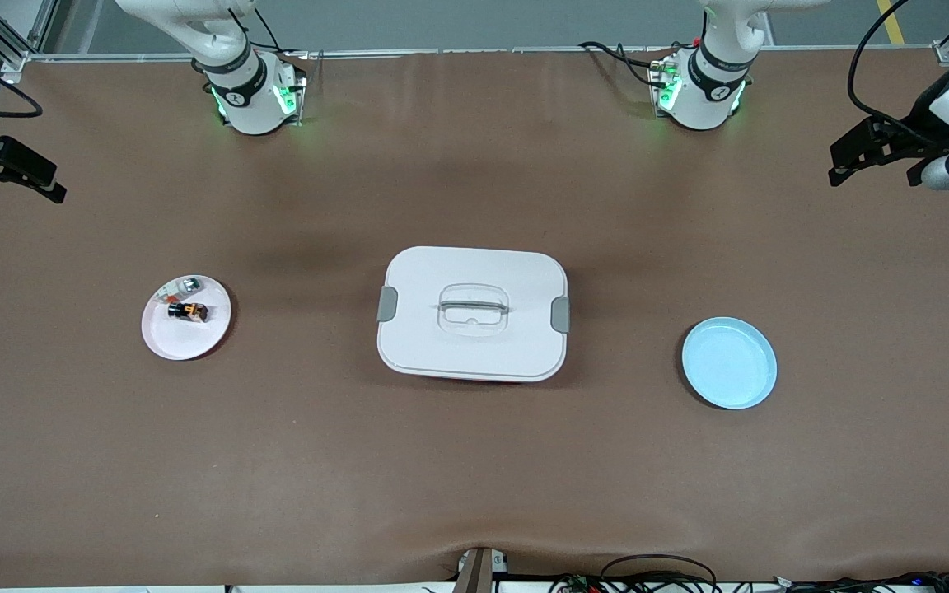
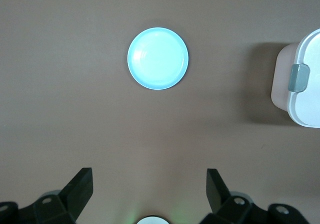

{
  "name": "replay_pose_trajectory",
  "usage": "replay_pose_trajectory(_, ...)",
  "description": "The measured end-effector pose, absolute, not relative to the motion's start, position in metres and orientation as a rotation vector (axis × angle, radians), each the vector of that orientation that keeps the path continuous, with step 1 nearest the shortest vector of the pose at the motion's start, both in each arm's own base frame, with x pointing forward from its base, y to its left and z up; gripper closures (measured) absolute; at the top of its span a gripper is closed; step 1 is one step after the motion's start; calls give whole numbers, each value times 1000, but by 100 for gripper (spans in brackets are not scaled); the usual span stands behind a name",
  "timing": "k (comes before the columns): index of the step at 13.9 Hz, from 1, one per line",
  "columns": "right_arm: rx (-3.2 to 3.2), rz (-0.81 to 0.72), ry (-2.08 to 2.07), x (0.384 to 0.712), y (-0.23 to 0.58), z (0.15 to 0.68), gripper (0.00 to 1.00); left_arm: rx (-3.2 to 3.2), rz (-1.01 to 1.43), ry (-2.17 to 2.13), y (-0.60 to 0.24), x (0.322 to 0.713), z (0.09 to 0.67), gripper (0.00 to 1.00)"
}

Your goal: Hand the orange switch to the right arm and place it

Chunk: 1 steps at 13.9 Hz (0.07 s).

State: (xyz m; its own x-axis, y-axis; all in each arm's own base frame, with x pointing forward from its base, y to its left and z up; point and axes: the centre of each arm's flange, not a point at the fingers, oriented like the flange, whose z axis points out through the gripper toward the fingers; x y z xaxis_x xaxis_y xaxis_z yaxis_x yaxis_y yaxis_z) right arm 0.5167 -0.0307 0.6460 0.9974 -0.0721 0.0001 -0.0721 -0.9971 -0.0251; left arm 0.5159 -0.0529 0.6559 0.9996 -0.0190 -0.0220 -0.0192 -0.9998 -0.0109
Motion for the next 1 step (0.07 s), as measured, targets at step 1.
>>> replay_pose_trajectory(1, -3114, -3, 113, 517, -31, 646, 0, -3130, 34, 30, -53, 516, 656, 0)
